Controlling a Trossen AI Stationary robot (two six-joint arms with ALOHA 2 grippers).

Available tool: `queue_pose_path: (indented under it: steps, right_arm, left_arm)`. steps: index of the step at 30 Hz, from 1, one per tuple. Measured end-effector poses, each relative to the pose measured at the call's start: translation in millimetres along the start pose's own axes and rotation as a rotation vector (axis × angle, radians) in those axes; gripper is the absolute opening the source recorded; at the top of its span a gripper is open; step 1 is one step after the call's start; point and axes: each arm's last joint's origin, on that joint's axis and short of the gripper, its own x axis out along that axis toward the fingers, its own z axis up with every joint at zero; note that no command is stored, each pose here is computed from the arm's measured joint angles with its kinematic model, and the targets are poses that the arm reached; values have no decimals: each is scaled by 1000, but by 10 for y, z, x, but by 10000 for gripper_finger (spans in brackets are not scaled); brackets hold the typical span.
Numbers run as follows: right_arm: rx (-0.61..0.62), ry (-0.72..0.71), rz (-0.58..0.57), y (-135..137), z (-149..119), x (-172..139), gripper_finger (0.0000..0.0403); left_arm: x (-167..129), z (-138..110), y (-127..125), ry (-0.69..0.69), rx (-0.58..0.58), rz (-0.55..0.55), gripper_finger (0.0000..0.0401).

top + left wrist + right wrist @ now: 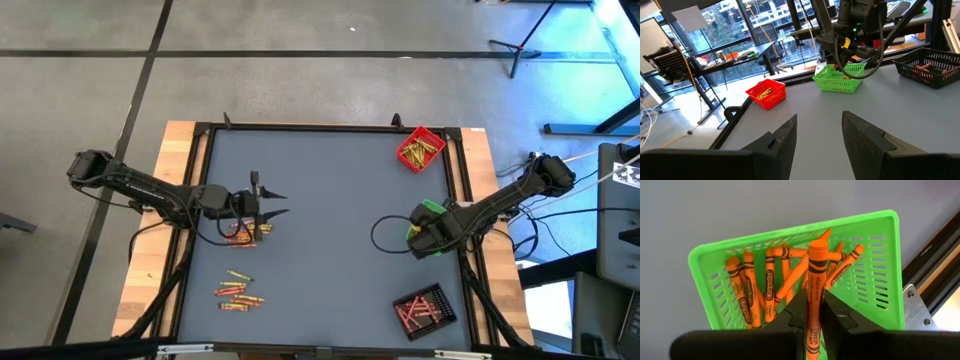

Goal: Sort crayons
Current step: Put the orange crayon into the green bin, then put the red crayon into the black bin

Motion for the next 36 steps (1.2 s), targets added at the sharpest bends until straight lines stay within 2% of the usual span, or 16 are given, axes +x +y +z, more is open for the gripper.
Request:
queue_pose_path:
  steps: [5, 12, 17, 20, 26, 30, 36]
  right_arm:
    - [5, -6, -1, 1, 2, 0, 42]
    - [16, 13, -5, -7, -3, -13, 134]
    - [7, 21, 24, 0, 64, -269, 177]
    - [-7, -125, 66, 40, 174, -486, 183]
    - [-113, -541, 149, 233, 405, -725, 184]
    - [-212, -742, 189, 408, 509, -762, 184]
    - [-354, -973, 207, 635, 636, -825, 184]
  left_arm:
    - [1, -1, 0, 1, 0, 0, 140]
    - [1, -2, -1, 2, 0, 0, 140]
    - [1, -2, -1, 2, 1, -1, 140]
    - [1, -2, 0, 2, 1, 0, 140]
    - [0, -34, -6, 34, 13, -6, 140]
    - [14, -38, -2, 158, 18, 7, 140]
    - [6, 184, 56, 356, -14, -13, 140]
